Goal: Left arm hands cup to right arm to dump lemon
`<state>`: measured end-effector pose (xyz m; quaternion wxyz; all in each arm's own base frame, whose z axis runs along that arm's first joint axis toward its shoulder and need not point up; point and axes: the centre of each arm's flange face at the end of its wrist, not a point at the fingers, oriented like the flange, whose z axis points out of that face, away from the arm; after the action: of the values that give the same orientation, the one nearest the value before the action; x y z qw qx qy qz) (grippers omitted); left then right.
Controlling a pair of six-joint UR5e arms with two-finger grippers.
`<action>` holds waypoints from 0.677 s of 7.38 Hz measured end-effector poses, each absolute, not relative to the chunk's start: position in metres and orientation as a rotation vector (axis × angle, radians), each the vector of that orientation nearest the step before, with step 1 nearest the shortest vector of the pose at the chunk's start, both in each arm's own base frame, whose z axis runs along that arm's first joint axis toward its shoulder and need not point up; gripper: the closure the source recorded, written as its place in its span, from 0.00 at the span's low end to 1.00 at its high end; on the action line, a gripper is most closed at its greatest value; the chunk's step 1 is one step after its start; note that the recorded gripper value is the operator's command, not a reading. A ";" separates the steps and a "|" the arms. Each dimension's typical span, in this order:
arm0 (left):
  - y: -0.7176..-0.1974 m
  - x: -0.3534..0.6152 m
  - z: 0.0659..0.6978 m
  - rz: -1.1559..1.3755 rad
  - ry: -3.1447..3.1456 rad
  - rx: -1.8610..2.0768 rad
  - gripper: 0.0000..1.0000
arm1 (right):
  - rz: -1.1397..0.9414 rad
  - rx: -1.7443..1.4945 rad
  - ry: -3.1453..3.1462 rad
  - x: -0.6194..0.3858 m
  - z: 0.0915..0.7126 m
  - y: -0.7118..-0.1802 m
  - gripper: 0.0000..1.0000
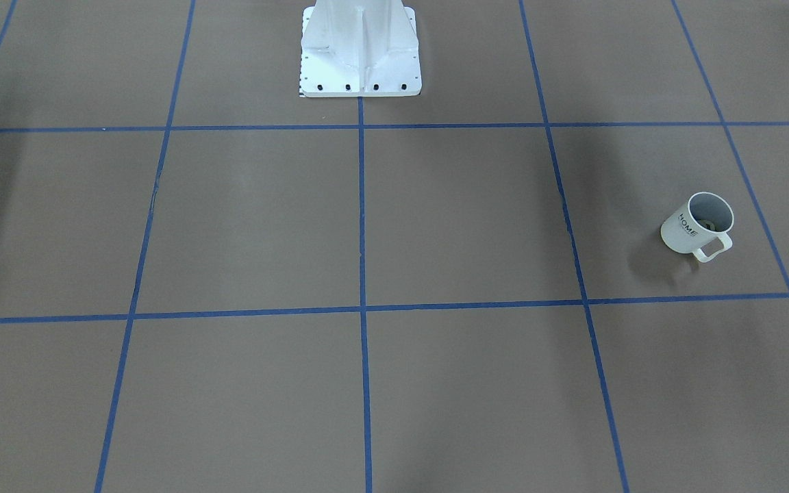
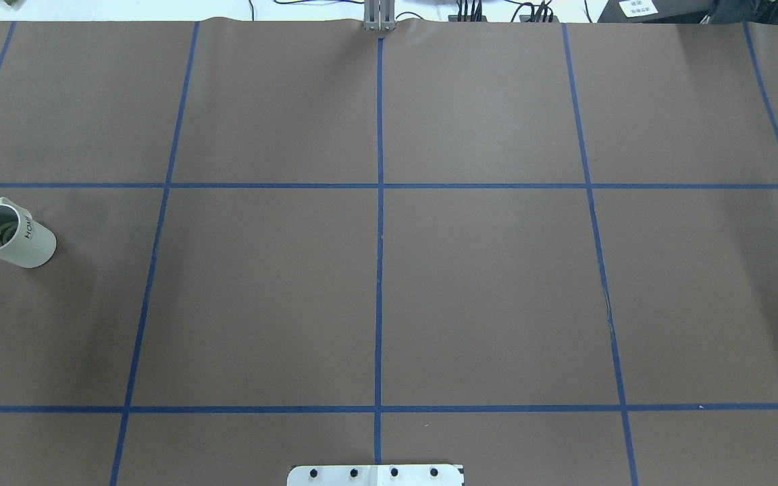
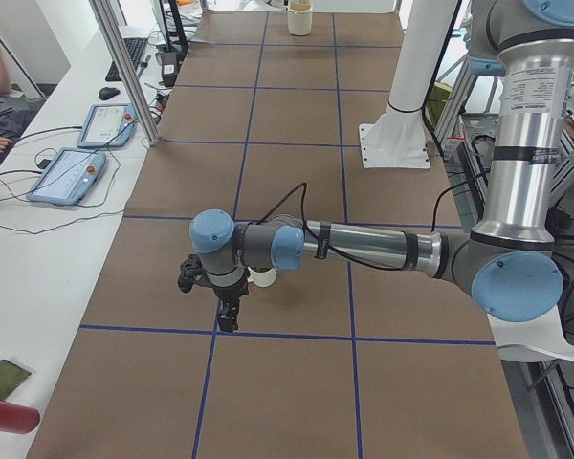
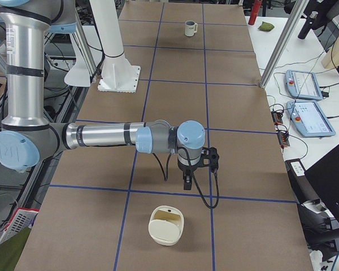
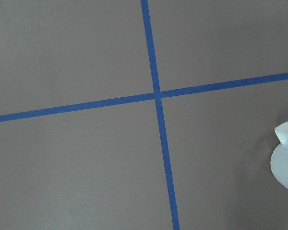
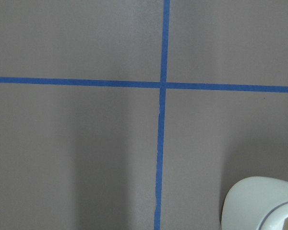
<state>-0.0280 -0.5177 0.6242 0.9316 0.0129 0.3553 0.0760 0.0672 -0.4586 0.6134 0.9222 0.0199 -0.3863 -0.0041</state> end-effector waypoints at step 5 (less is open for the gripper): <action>-0.538 -0.023 0.576 0.122 0.725 0.083 0.00 | -0.013 0.053 -0.792 0.067 0.607 -0.463 0.00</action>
<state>-0.0230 -0.5384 0.5760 0.9324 0.0407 0.3541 0.0597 0.0672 -0.4633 0.6072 0.9223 0.0259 -0.3856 -0.0064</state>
